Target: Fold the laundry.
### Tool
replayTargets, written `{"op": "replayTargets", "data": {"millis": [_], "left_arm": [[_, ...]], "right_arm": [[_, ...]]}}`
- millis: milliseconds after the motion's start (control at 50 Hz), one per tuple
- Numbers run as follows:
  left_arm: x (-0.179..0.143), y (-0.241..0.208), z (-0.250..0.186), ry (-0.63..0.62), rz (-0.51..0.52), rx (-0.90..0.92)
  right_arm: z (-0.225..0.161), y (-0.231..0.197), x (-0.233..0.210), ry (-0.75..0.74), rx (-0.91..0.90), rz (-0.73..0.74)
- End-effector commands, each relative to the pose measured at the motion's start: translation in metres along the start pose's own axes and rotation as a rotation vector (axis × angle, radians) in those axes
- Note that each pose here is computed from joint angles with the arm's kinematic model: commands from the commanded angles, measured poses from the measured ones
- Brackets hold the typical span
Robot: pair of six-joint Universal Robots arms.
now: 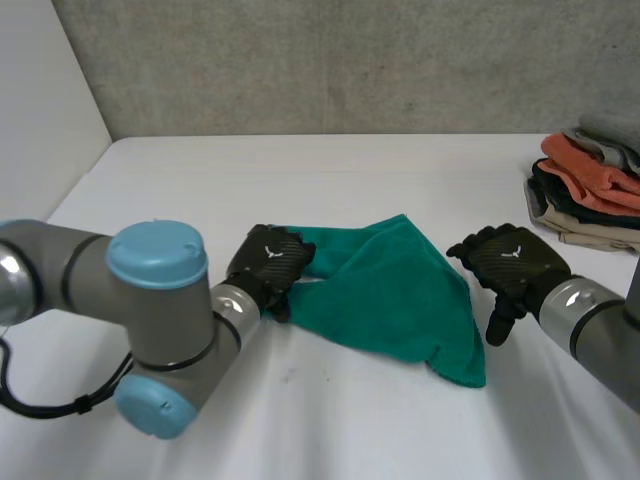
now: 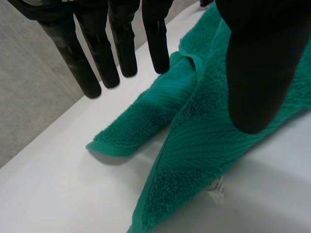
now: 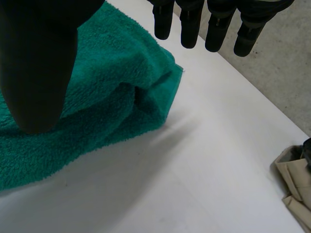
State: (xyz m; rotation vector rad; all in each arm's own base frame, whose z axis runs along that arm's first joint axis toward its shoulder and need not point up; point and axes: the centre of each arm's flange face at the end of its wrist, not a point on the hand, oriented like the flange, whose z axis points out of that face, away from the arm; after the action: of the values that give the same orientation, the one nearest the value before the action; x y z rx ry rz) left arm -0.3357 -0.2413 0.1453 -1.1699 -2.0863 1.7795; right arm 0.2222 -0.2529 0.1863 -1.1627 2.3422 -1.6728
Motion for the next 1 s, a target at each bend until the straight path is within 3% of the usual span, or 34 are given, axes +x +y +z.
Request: {"op": "replayTargets", "data": {"millis": [20,300,540,660,860,1000], "left_arm": [[0.007,0.009,0.021,0.014,0.002,-0.018],[0.022,0.018,0.016,0.073,0.025,-0.109],[-0.014,-0.044,-0.015,-0.075,0.042,0.007],[-0.024,-0.072,-0.052,-0.093,0.052,0.056],[-0.036,-0.102,-0.090,-0.148,0.184,0.144],[-0.042,-0.112,-0.096,-0.176,0.225,0.174]], "right_arm": [[0.006,0.012,-0.008,-0.009,0.006,0.062],[0.028,-0.002,0.008,0.016,0.030,0.090],[0.024,-0.037,0.032,-0.027,0.006,0.030],[0.057,-0.048,0.032,-0.160,0.078,-0.107],[0.105,-0.025,-0.006,-0.390,0.042,-0.098],[0.105,-0.020,-0.047,-0.480,0.027,-0.109]]}}
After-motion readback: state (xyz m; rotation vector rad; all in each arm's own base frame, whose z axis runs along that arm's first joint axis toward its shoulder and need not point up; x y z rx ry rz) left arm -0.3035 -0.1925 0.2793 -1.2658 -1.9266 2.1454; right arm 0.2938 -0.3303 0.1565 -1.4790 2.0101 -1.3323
